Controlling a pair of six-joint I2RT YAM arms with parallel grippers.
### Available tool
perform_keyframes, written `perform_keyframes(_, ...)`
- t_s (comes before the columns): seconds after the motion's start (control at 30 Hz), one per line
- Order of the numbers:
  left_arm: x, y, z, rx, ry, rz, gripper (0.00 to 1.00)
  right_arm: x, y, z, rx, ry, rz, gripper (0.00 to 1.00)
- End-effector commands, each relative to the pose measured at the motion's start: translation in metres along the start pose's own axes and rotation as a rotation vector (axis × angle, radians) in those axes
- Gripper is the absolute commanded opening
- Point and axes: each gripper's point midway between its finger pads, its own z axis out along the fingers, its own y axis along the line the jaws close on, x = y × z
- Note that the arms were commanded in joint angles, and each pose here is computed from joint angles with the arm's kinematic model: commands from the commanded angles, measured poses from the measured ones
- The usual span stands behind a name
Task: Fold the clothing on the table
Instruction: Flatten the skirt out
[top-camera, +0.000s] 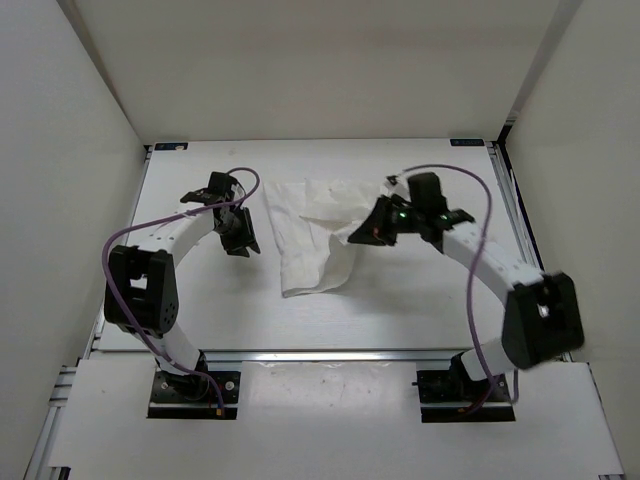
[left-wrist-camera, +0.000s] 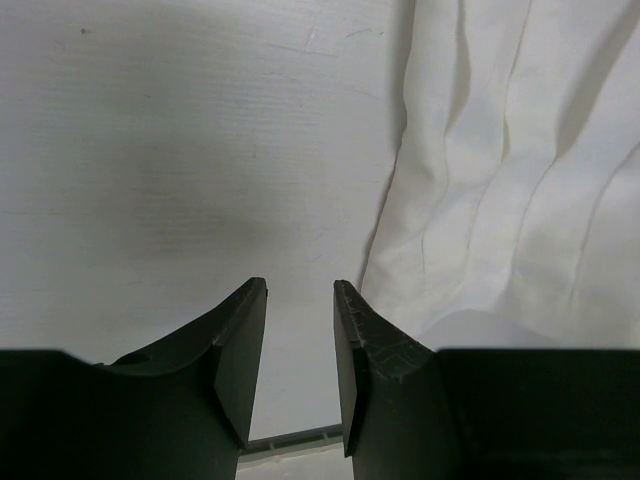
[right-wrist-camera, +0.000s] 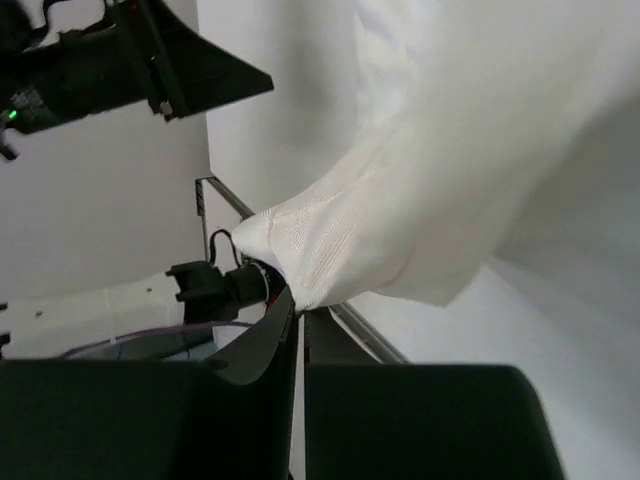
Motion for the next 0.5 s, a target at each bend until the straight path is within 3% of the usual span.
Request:
perform_keyframes(0.0,-0.002,-0.007,-0.011,0.036,-0.040,0.008,0.44,0.044,-0.023,-0.045,-0.062,0.013,0.114,0.00)
perform_keyframes(0.13,0.003,-0.007,-0.010,0.039,-0.024,0.020,0.44,0.128,-0.112,-0.075,0.168,0.106,0.393,0.00)
perform_keyframes(0.23,0.009,-0.011,-0.009,0.054,-0.011,0.024,0.44,0.175,-0.145,-0.090,0.274,0.168,0.529,0.00)
perform_keyframes(0.47,0.060,-0.044,0.001,0.244,0.137,0.051,0.61,0.203,-0.169,-0.105,0.476,0.203,0.573,0.00)
